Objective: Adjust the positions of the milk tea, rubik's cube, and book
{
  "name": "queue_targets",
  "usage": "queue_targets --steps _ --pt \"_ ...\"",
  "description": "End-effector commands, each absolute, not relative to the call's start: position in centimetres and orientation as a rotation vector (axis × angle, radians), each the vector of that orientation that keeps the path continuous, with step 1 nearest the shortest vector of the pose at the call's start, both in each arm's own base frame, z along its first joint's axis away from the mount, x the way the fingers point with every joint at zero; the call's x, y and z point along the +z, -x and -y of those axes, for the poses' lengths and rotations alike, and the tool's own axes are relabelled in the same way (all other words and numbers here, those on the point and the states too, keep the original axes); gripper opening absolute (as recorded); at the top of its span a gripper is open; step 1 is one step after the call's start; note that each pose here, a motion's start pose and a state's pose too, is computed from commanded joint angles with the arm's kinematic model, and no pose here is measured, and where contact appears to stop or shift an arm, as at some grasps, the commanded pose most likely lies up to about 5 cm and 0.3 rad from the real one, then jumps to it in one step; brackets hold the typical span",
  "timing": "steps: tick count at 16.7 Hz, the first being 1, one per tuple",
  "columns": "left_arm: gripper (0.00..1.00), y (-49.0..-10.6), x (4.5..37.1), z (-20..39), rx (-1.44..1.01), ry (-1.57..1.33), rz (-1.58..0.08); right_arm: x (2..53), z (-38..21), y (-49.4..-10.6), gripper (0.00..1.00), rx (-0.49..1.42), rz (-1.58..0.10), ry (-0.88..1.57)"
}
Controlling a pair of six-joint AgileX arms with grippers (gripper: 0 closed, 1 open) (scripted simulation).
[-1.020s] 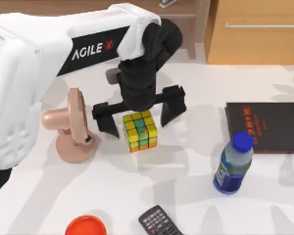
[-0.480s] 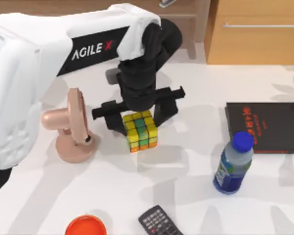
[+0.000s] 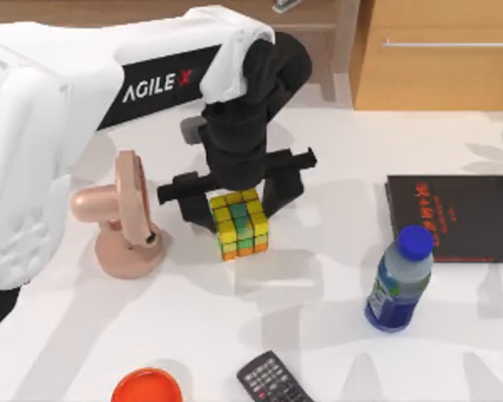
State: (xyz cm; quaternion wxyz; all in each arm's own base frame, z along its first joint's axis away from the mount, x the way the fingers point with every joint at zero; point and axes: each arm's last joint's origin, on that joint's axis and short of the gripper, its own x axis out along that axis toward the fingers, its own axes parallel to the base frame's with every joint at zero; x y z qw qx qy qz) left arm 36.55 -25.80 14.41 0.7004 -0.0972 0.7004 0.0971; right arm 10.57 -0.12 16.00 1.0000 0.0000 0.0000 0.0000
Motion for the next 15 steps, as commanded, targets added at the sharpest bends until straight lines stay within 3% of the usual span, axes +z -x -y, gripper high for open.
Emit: queue_targets --steps 15 --pt "0.00 -36.4 17.2 26.0 0.212 0.209 -1.563 16.0 0.1 -10.6 1.00 0.000 0.000 0.000"
